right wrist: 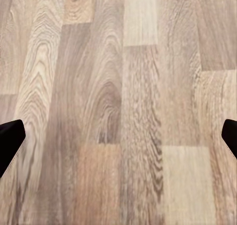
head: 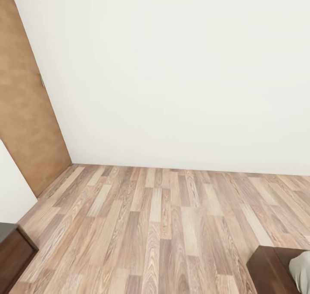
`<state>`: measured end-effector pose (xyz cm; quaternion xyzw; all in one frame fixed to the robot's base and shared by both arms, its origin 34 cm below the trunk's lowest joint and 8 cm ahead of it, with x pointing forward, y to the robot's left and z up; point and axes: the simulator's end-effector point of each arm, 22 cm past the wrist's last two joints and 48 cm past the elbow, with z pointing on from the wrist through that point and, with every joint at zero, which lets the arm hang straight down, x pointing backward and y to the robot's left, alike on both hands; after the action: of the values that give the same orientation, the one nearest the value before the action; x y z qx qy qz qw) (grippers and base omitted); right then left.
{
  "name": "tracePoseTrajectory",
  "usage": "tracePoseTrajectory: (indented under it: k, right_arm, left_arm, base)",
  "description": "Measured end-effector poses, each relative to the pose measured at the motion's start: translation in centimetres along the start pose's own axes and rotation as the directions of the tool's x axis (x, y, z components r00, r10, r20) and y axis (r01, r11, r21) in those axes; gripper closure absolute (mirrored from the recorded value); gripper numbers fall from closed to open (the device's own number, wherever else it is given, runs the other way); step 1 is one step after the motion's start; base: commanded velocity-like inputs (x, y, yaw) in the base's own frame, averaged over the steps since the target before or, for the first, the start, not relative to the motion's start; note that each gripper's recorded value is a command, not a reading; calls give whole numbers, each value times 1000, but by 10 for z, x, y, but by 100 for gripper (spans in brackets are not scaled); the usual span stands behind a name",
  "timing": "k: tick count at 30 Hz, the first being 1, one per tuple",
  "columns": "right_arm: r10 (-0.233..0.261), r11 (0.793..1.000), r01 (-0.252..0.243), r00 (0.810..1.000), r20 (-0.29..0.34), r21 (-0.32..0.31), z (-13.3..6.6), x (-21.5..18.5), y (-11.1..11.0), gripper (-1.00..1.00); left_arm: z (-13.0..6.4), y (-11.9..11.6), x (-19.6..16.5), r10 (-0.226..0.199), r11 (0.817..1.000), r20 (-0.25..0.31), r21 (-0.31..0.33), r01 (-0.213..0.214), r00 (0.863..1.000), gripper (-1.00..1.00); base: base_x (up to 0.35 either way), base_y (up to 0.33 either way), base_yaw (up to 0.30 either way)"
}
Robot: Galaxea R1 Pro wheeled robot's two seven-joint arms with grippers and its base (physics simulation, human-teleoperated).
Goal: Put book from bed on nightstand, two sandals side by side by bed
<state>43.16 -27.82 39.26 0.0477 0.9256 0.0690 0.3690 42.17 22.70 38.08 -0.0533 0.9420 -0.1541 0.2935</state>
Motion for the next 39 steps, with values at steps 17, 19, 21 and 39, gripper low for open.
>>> tracePoseTrajectory:
  k: [17, 19, 21, 39]
  right_arm:
    - [-101, 992, 99, 995, -23, -78, -5, 2, -8, -100]
    - [-107, 984, 102, 994, -24, -147, -8, 3, 3, -100]
    - [-107, 975, 100, 994, -24, -201, -10, 4, 14, -100]
    - [-107, 966, 99, 994, -23, -239, -12, 4, 23, -100]
  left_arm:
    - [0, -2, 0, 19, 1000, -5, 7, -19, 1000, -100]
    - [0, -2, 1, 20, 1000, -6, 8, -20, 1000, -100]
    - [0, -2, 1, 20, 1000, -6, 8, -20, 1000, -100]
    - [0, -2, 1, 25, 1000, -8, 10, -25, 1000, -100]
  base:
    - [289, 0, 0]
    - [301, 0, 0]
    - [301, 0, 0]
    - [313, 0, 0]
